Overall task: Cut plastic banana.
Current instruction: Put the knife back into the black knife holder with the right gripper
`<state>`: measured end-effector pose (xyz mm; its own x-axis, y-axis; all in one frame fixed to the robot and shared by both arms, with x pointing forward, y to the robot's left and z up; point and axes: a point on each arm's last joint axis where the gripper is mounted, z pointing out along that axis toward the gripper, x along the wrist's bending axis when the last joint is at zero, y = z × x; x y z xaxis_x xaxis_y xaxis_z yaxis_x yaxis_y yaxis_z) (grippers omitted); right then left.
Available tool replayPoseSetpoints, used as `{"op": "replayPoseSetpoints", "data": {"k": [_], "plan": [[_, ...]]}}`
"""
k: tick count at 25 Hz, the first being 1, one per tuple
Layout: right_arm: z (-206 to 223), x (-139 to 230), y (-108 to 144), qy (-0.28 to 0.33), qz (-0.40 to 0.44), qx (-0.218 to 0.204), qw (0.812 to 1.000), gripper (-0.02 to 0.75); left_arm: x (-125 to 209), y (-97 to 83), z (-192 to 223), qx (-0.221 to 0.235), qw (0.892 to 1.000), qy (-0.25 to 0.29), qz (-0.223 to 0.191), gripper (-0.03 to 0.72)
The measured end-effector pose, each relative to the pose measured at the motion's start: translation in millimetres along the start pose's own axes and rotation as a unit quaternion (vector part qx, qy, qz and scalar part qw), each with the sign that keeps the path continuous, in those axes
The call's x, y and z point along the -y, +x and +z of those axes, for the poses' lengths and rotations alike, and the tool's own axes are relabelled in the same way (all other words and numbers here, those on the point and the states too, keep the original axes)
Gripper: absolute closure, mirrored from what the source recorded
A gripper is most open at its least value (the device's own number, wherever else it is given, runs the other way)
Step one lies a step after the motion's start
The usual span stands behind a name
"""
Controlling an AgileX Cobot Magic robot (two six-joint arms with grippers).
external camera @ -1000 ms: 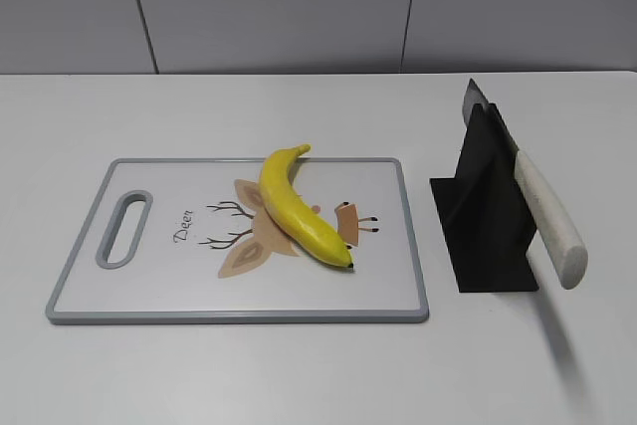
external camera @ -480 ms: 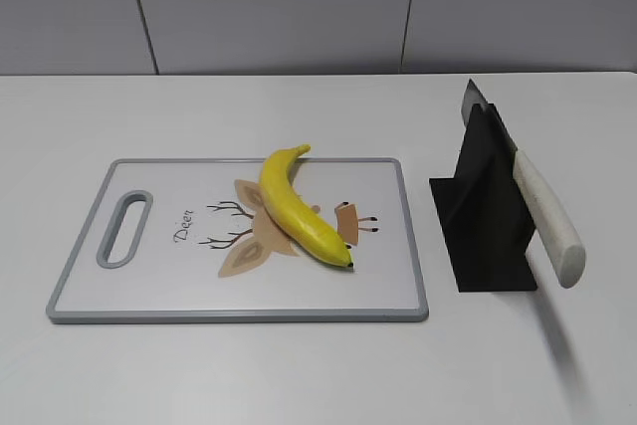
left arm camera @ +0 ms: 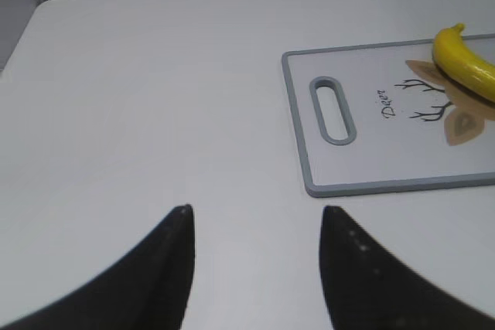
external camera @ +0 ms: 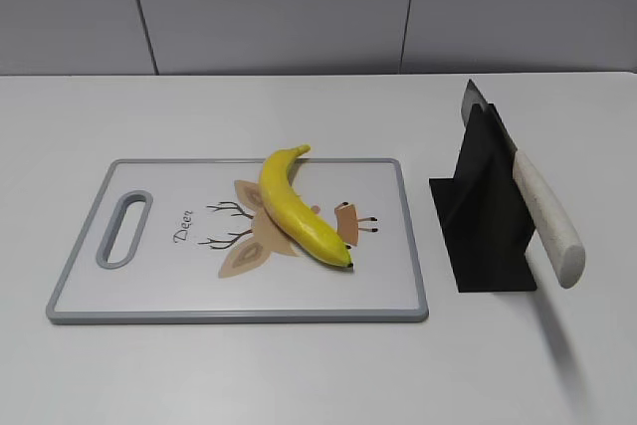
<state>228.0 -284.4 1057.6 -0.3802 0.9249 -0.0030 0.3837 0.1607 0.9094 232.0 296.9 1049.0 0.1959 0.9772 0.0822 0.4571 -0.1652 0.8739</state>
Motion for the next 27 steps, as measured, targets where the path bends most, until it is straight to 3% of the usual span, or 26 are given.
{"op": "replayPoseSetpoints", "data": {"k": [6, 27], "plan": [[2.2, -1.1, 0.6, 0.000, 0.028, 0.058, 0.998, 0.167, -0.1, -0.1, 0.1, -0.009, 1.000, 0.001, -0.005, 0.179], [2.3, -1.1, 0.7, 0.000, 0.030, 0.059, 0.998, 0.167, -0.1, 0.0, 0.1, -0.010, 1.000, 0.001, -0.005, 0.179]]}}
